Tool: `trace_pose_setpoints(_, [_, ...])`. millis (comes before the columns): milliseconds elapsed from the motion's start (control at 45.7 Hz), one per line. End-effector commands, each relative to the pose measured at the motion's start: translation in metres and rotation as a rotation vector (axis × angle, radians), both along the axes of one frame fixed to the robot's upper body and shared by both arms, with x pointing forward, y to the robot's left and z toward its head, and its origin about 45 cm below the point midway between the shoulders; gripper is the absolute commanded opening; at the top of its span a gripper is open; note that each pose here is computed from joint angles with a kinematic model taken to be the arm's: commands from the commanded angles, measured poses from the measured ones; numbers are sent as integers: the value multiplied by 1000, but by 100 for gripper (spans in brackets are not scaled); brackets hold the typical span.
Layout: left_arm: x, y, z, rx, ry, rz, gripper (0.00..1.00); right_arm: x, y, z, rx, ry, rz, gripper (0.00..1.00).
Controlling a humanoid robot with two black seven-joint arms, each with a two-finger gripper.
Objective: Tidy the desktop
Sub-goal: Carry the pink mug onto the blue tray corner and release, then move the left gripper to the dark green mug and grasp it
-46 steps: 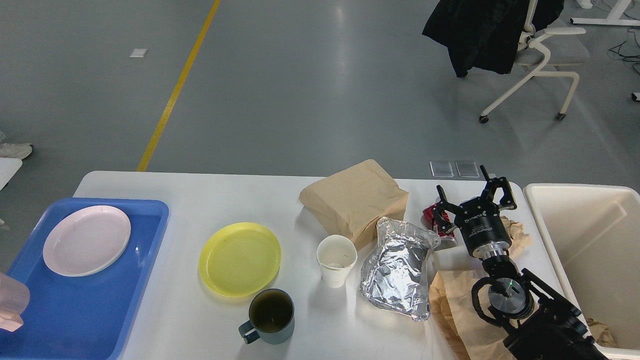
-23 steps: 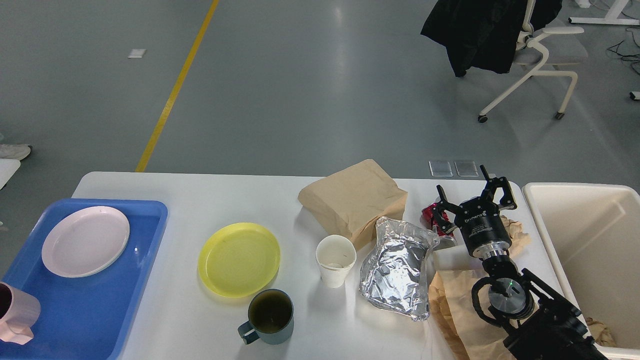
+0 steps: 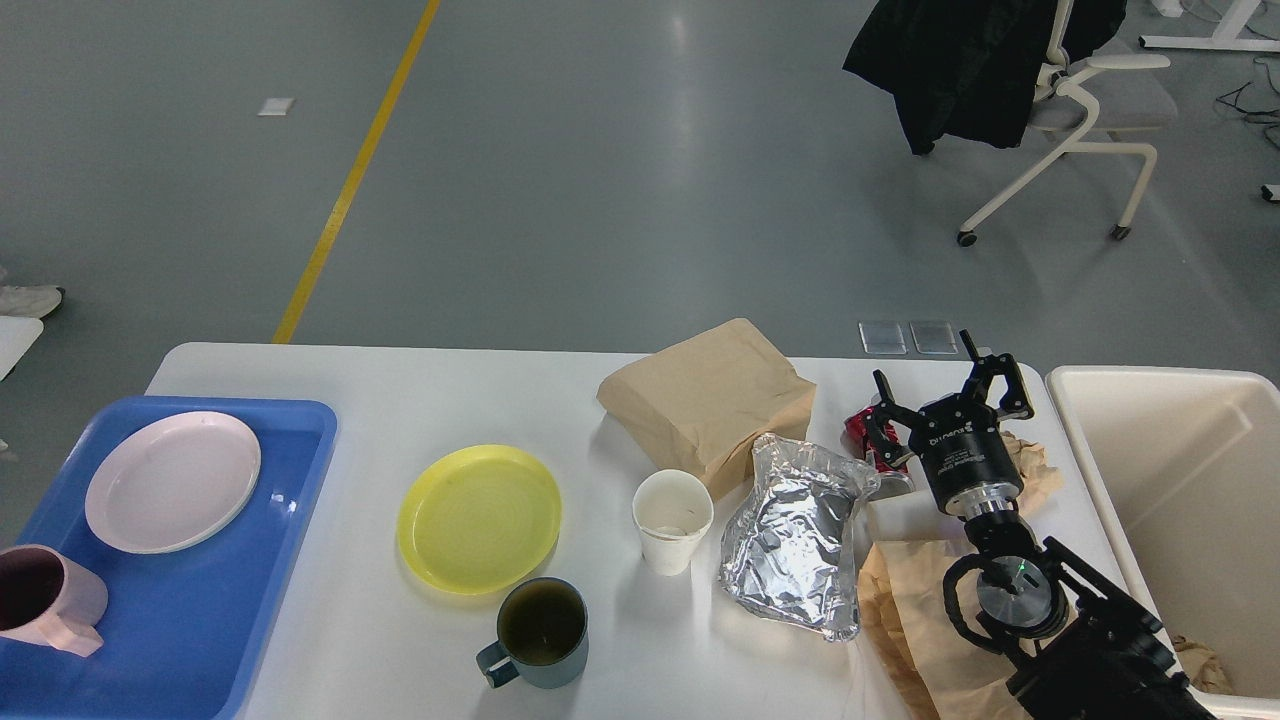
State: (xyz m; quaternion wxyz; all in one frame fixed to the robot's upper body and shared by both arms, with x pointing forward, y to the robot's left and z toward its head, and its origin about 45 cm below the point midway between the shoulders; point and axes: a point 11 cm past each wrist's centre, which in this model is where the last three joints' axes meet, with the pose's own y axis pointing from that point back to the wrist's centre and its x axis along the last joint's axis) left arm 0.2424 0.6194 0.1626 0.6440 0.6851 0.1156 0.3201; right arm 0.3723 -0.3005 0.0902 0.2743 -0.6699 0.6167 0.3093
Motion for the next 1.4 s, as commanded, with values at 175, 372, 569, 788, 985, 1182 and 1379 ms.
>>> trace_pose_setpoints(175, [-4, -2, -2, -23, 13, 16, 89, 1, 0, 1, 0, -2, 1, 100])
trace_pose_setpoints(372, [-10, -2, 32, -81, 85, 51, 91, 0, 0, 0, 0, -1, 0, 100])
trace_pose_setpoints(569, [11, -13, 116, -26, 157, -3, 91, 0, 0, 0, 0, -1, 0, 100])
trace_pose_setpoints(788, [47, -113, 202, -68, 164, -129, 92, 0, 0, 0, 0, -1, 0, 100])
trace_pose_setpoints(985, [70, -227, 250, -39, 107, -229, 92, 0, 1, 0, 0, 0, 2, 100])
trace_pose_setpoints(1182, [67, -317, 269, 10, 98, -312, 92, 0, 0, 0, 0, 0, 0, 100])
trace_pose_setpoints(1379, [54, -391, 279, -31, 81, -450, 92, 0, 0, 0, 0, 1, 1, 100])
